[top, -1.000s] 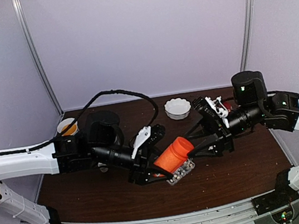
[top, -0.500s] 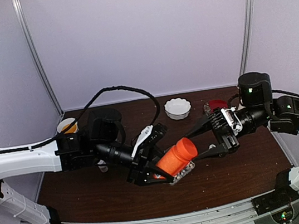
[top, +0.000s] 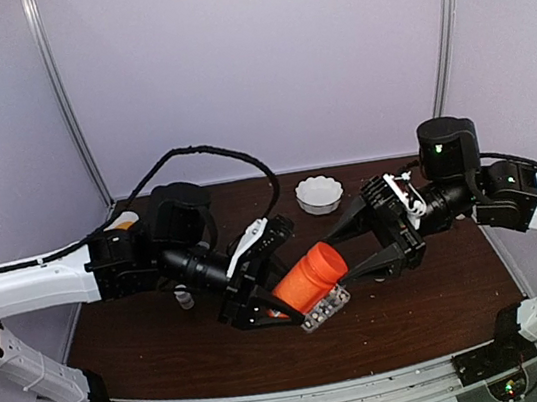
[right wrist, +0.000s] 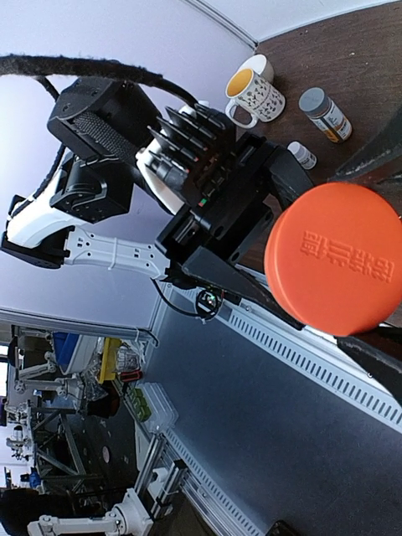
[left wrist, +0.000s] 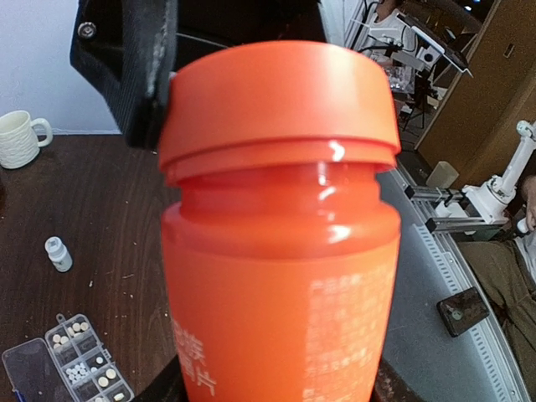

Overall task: Sort the pills into containers
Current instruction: Screw the lid of the pill bottle onto the pill bottle.

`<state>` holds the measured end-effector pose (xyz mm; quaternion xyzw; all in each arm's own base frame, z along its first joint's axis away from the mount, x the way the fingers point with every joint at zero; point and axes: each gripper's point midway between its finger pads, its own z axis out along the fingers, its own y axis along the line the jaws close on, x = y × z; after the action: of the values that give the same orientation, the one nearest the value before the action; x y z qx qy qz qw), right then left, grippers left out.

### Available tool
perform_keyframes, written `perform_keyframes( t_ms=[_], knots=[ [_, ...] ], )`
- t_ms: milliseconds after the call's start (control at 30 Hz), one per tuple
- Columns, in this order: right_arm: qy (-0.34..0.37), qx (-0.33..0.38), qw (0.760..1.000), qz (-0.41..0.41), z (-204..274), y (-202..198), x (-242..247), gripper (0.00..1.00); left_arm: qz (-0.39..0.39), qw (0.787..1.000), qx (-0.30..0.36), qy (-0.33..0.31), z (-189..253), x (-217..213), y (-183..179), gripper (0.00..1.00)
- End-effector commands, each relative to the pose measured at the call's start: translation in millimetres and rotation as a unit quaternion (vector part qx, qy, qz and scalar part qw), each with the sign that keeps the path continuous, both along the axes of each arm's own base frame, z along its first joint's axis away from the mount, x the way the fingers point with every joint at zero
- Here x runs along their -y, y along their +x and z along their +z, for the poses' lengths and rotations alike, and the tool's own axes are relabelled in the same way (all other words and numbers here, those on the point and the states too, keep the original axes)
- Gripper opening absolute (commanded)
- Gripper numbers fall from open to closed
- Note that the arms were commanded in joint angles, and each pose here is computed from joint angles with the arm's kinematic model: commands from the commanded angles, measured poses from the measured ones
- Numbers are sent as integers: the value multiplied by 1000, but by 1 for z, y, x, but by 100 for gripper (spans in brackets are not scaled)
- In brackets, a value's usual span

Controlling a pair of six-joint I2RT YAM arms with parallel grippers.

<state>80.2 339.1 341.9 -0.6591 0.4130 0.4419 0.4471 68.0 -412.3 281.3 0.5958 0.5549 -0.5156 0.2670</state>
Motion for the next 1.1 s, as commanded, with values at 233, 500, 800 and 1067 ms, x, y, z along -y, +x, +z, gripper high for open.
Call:
perform_keyframes(
  t_ms=[233, 500, 800, 1067],
  knots=[
    [-110, -4, 992, 64, -54, -28, 16, 0, -4, 995, 59, -80, 68, 8, 12, 0],
    [-122, 91, 986, 74, -56, -19, 11, 0, -36, 997, 21, -64, 64, 13, 5, 0],
    [-101, 71, 992, 12, -34, -3, -8, 0, -13, 998, 26, -47, 61, 16, 13, 0],
    [-43, -86, 994, -58, -20, 4, -19, 0, 151, 977, 149, -33, 58, 2, 69, 0]
  ],
)
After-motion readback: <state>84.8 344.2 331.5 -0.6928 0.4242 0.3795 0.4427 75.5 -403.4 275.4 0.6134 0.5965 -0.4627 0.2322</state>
